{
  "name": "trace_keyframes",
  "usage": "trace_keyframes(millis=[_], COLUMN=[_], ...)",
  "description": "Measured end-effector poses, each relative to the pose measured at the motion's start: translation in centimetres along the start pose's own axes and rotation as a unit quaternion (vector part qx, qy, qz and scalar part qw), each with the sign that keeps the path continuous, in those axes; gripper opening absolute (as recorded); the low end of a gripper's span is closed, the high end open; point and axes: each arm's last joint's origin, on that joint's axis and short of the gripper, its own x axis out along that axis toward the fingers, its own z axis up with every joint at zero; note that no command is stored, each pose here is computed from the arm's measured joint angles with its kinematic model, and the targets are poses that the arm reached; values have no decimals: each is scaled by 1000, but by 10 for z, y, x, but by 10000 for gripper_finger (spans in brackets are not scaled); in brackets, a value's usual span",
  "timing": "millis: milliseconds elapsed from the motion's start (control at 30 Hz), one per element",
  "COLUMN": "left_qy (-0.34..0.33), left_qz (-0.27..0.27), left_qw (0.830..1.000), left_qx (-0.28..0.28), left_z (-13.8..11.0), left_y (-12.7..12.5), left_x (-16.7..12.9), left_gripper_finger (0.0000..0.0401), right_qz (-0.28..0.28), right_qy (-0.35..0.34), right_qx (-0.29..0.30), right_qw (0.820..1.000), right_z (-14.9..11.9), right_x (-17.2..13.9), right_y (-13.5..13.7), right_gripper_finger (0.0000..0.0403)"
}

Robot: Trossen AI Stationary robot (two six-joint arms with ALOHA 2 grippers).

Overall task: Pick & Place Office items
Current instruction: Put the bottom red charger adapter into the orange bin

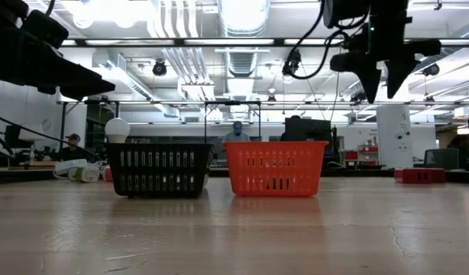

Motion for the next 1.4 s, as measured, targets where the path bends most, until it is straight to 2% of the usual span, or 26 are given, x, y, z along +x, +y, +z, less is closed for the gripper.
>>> trace_keyframes(millis=[433,667,967,1100,1400], left_qy=[0,0,0,0,0], left_qz=[0,0,0,0,0], left_qw=[1000,1000,1000,1000,1000], left_qx=[0,0,0,0,0], left_z=[0,0,0,0,0], left_y=[0,0,0,0,0], left_x=[0,0,0,0,0], left_gripper_finger=[310,310,310,310,310], right_qz=[62,44,35,18,0], right_qy=[27,24,21,48,61], right_qx=[76,136,211,220,214], right_qw=[995,989,977,974,975], right_z=[-29,-40,-34,-33,-35], right_x=[36,57,80,88,96], right_y=[-29,-41,-33,-31,-25], right_gripper_finger=[261,270,255,258,291])
